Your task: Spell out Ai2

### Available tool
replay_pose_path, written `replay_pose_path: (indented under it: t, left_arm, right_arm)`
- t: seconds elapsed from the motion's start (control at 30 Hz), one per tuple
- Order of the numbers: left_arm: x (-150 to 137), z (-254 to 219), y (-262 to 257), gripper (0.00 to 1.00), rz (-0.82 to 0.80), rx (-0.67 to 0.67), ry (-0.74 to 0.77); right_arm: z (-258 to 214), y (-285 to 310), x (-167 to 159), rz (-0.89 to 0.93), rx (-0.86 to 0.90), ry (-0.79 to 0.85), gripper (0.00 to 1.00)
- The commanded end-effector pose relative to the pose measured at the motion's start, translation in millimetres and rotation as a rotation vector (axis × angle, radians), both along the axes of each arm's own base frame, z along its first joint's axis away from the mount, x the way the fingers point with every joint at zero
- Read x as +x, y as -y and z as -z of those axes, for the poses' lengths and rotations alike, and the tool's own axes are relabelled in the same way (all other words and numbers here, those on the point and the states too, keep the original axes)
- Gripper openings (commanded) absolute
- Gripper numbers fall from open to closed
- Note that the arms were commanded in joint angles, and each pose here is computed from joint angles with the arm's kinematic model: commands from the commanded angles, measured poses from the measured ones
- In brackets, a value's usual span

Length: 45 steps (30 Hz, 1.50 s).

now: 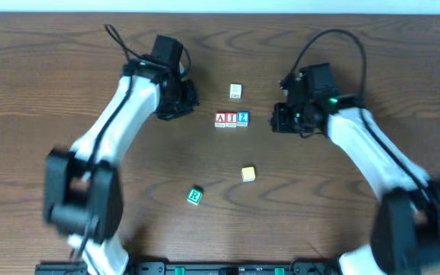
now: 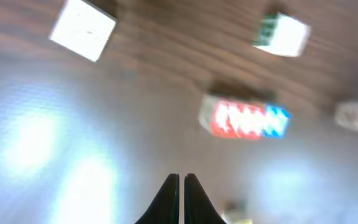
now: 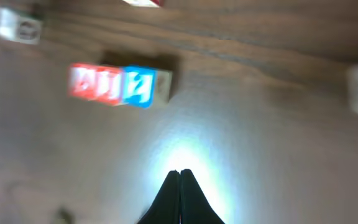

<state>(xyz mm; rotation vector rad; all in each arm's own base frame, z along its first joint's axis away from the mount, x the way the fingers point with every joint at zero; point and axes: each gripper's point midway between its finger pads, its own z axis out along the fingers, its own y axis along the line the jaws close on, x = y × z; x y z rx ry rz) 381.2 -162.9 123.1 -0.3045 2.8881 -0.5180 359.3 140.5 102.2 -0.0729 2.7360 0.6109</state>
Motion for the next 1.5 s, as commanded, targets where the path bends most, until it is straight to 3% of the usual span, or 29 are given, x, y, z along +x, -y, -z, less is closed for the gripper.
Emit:
replay_pose_path:
  t: [0.0,0.17,0.27,0.4,0.53,0.57,0.6,0.63,0.67,0.7,1.47]
  left_arm:
    - [-21.5,-60.4,-9.1,0.06,0.054,0.089,0.160]
    - [-87.9,-140.9,-7.5,0.06,0.144,0.126,0.363]
    - [-132.4,-161.6,-11.7,0.06,0.161,0.131,0.454]
    - [-186.3,-152.5,-27.9,0.06,0.156,0.094,0.524]
    - [-211.5,-136.3,-42.8,0.06,0.160,0.050,0.562]
    - [-215.2,-136.2,-45.4,0.06,0.157,0.032,0.579]
    - [-217.3,-138.0,-47.7,0.13,0.153,0.020,0.593]
    - [-218.9,-140.5,-49.2,0.29,0.150,0.012,0.604]
    - [-220.2,-143.2,-50.6,0.55,0.146,0.002,0.615]
    - [-220.8,-144.3,-51.4,0.96,0.144,-0.001,0.621]
    - [-225.0,-141.8,-48.9,0.95,0.164,-0.014,0.602]
  right_arm:
    - [-60.2,2.9,-19.9,-0.024,-0.036,0.132,0.01]
    - [-129.4,12.7,-92.7,-0.031,-0.053,0.243,0.01]
    - [-159.2,25.1,-138.2,0.003,-0.048,0.317,0.02]
    - [-189.0,44.2,-201.8,0.017,0.019,0.435,0.02]
    - [-198.5,63.1,-239.8,0.026,0.060,0.520,0.02]
    - [-201.5,66.5,-246.7,0.029,0.074,0.547,0.18]
    - [-204.1,68.7,-251.2,0.031,0.085,0.568,0.40]
    - [-205.9,70.2,-254.3,0.032,0.093,0.584,0.67]
    - [-207.9,71.7,-257.7,0.033,0.102,0.600,0.99]
    - [-208.3,72.7,-259.4,0.035,0.105,0.606,0.99]
    - [-173.8,83.9,-281.8,0.020,0.032,0.463,0.99]
